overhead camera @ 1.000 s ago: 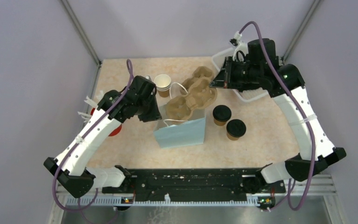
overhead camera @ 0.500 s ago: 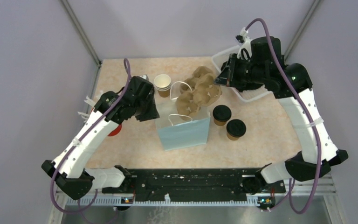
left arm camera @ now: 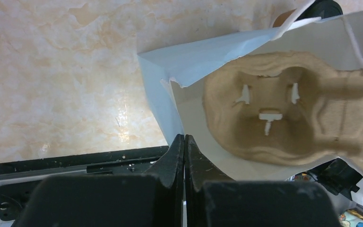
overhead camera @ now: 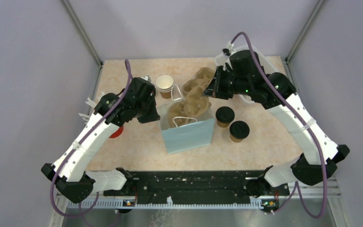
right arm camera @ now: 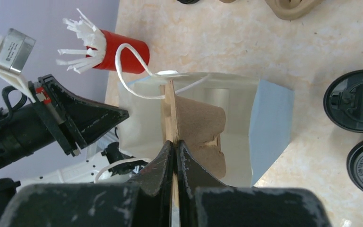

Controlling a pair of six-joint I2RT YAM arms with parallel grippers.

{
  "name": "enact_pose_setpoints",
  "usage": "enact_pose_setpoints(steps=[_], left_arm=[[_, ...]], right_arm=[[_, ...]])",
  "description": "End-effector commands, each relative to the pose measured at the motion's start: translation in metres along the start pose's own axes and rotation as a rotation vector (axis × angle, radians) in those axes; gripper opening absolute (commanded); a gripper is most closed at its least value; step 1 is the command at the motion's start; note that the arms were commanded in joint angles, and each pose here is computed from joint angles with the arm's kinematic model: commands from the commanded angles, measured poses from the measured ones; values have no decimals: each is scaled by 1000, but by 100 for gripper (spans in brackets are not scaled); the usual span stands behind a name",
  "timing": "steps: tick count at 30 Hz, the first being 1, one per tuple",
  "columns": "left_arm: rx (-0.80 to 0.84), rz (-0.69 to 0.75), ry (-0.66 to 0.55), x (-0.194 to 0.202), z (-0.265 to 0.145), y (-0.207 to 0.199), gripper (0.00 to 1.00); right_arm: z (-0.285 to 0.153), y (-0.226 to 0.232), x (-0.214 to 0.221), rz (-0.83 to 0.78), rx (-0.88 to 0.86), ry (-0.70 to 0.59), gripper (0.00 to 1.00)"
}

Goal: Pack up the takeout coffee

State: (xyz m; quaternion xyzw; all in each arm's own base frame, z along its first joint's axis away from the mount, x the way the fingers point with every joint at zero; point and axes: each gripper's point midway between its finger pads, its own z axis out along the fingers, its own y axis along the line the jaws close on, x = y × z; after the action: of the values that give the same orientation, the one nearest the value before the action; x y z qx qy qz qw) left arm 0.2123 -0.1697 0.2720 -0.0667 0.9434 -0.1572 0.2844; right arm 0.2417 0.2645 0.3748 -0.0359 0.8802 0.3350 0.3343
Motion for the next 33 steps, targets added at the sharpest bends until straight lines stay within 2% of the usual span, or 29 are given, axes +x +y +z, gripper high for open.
enact_pose_setpoints(steps=[1,7,13,17,23,26,29,31,33], left_arm=[[45,-19,-38,-7,-5,-8,0],[41,-63,-67,-11,-7,-7,0],[31,-83,-96,-12,-10,-2,0],[33,-89,-94,-11,-9,-2,0],[36,-88,-74,-6,-4,-2,0],[35,-88,-79,-7,-6,-1,0],[45,-89,-81,-5,-7,-1,0],[53,-87,-75,-3,-6,-2,0],[56,-87,-76,-3,-6,-2,0]], right_arm=[[-4,14,-15,106,15,-172,0],[-13,13,-19,126,23,-253,0],[-29,-9,-6,115,84,-249,0],[-26,-4,-1,108,59,-221,0],[-6,30,10,-35,-147,-171,0],[-18,24,-1,-34,-134,-253,0],[-38,47,-12,-107,-312,-379,0],[-40,63,-4,-237,-461,-429,0],[-25,62,1,-276,-458,-406,0]])
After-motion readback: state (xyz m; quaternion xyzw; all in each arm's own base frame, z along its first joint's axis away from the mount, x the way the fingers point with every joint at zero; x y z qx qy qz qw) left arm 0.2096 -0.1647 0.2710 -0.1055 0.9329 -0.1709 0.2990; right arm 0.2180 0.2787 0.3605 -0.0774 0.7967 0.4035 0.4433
